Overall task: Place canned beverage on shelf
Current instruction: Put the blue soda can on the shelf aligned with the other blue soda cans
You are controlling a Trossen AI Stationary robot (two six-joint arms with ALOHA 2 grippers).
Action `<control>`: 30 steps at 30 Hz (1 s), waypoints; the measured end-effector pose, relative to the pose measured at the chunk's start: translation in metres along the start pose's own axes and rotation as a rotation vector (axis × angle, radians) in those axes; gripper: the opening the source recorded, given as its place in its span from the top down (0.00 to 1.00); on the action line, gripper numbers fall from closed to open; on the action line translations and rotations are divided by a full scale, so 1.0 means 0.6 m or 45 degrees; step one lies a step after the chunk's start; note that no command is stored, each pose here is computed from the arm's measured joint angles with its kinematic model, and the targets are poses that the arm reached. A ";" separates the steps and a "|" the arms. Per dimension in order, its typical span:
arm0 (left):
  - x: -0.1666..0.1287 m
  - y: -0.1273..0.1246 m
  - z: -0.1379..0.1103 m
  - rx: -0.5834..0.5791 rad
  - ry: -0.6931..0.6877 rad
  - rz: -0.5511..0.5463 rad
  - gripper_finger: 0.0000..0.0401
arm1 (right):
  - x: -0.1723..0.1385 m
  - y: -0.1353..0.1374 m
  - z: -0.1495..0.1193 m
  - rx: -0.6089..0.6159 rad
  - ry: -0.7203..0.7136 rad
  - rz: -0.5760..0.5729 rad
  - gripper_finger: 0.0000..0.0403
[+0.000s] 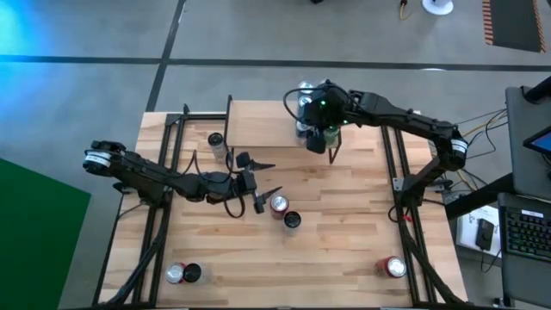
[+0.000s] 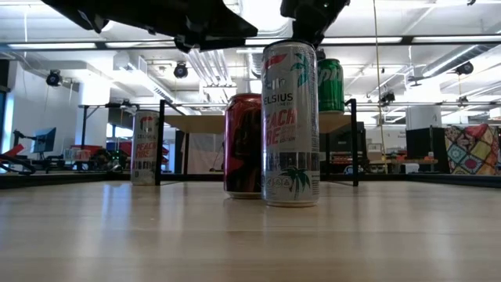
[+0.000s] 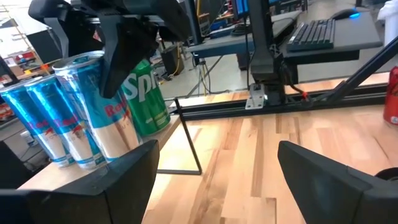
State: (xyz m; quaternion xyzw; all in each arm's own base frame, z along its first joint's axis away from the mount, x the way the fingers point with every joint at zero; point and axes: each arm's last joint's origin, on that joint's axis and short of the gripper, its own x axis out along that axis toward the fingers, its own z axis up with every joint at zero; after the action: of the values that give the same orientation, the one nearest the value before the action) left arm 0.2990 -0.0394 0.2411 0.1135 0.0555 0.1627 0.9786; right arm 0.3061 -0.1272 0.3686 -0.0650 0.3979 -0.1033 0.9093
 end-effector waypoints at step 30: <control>0.000 0.000 0.000 -0.002 -0.002 0.003 0.22 | 0.010 -0.036 -0.031 0.108 -0.027 0.003 0.34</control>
State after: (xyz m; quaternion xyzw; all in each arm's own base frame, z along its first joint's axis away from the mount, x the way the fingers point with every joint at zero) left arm 0.2990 -0.0394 0.2413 0.1128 0.0547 0.1638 0.9785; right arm 0.2935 -0.1502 0.3558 -0.0269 0.3836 -0.1184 0.9155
